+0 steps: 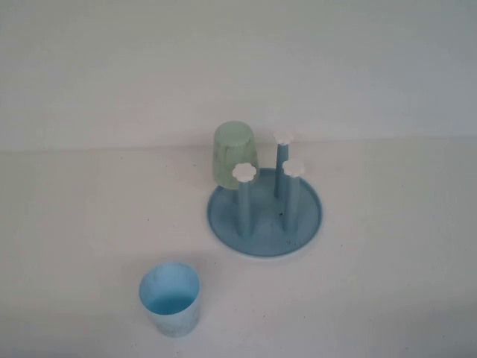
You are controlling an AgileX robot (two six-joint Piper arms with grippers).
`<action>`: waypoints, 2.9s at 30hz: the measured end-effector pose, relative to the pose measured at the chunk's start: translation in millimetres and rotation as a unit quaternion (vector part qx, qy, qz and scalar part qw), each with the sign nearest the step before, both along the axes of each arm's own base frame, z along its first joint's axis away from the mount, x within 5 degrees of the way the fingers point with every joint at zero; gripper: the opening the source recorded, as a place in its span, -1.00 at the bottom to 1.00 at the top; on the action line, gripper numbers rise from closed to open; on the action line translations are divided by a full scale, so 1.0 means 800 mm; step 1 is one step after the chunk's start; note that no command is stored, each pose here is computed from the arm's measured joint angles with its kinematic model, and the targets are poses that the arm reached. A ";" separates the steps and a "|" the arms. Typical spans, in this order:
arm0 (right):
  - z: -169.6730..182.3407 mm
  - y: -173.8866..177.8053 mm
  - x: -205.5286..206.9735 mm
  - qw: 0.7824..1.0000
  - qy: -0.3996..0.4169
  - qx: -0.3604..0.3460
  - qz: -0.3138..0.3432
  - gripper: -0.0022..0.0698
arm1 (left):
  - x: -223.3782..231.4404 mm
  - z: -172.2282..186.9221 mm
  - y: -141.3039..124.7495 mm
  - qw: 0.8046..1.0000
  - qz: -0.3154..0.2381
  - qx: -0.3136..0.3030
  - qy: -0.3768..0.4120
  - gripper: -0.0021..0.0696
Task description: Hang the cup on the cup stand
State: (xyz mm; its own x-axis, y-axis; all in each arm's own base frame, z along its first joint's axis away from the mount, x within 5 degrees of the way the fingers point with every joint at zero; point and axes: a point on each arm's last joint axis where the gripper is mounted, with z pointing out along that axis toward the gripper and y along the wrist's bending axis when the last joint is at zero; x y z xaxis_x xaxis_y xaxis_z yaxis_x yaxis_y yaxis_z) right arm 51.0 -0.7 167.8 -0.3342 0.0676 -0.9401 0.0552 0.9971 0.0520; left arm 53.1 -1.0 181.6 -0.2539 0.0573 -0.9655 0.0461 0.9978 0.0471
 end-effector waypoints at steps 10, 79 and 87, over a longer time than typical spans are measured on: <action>0.000 0.000 0.000 1.000 0.000 0.000 0.000 -0.93 | 0.000 0.002 0.000 1.000 0.000 0.000 -0.008 -0.94; 0.082 -0.020 -0.005 0.901 -0.380 0.190 -0.083 -0.93 | 0.003 0.040 -0.003 0.816 0.039 -0.564 -0.120 -0.95; 0.094 -0.013 -0.008 0.891 -0.405 0.201 -0.045 -0.93 | 0.003 0.041 -0.001 0.772 0.046 -0.622 -0.120 -0.95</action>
